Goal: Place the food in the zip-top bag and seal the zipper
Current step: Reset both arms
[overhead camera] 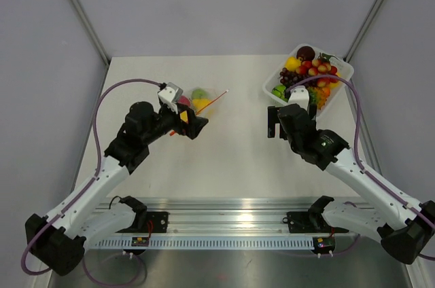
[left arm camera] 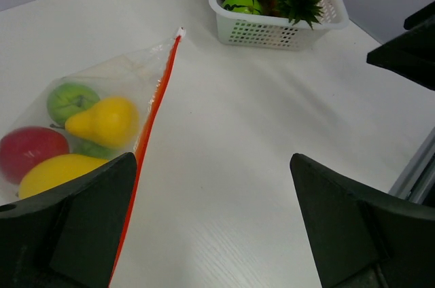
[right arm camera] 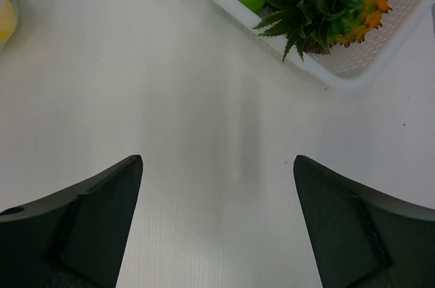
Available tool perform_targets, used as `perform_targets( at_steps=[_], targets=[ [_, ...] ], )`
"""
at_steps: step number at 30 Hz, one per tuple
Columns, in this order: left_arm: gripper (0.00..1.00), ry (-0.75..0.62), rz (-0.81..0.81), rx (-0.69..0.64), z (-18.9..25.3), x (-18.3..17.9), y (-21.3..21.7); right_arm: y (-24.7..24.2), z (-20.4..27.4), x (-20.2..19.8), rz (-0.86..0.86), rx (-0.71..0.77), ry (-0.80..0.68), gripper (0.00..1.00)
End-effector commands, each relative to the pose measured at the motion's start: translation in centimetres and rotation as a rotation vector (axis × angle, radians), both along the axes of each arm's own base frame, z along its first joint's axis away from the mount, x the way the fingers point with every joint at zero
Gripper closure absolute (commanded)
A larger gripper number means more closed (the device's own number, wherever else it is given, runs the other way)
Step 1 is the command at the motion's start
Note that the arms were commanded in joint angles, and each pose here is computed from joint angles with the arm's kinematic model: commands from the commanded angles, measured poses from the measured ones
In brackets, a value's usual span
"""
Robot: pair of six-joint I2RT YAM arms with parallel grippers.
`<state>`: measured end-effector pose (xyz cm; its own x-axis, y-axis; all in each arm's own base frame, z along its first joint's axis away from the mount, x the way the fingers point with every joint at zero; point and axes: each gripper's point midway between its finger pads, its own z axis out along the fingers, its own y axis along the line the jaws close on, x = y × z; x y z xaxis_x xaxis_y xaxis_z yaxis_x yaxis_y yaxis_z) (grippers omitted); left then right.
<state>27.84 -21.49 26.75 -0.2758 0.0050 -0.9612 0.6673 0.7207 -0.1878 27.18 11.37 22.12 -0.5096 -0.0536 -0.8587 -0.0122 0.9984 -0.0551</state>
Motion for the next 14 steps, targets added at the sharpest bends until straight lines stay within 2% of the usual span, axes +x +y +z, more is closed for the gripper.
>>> perform_targets(
  at_steps=[1, 4, 8, 14],
  targets=[
    [0.01, -0.113, -0.005, -0.087, 2.2, -1.7, 0.1, 0.1, 1.2, 0.8, -0.039, 0.071, -0.074, 0.01],
    [0.01, -0.117, -0.049, -0.044, 1.2, -3.4, -0.1, 0.3, 1.3, 0.9, -0.038, 0.095, -0.095, 0.01],
    [0.01, -0.013, -0.058, 0.016, -1.7, -4.1, -0.1, 0.2, 1.4, 0.9, -0.055, 0.125, -0.112, 0.0],
    [0.01, 0.04, -0.071, 0.0, -3.0, -4.5, -0.9, -0.7, 1.1, 0.4, -0.126, 0.157, -0.104, 0.0]
  ],
)
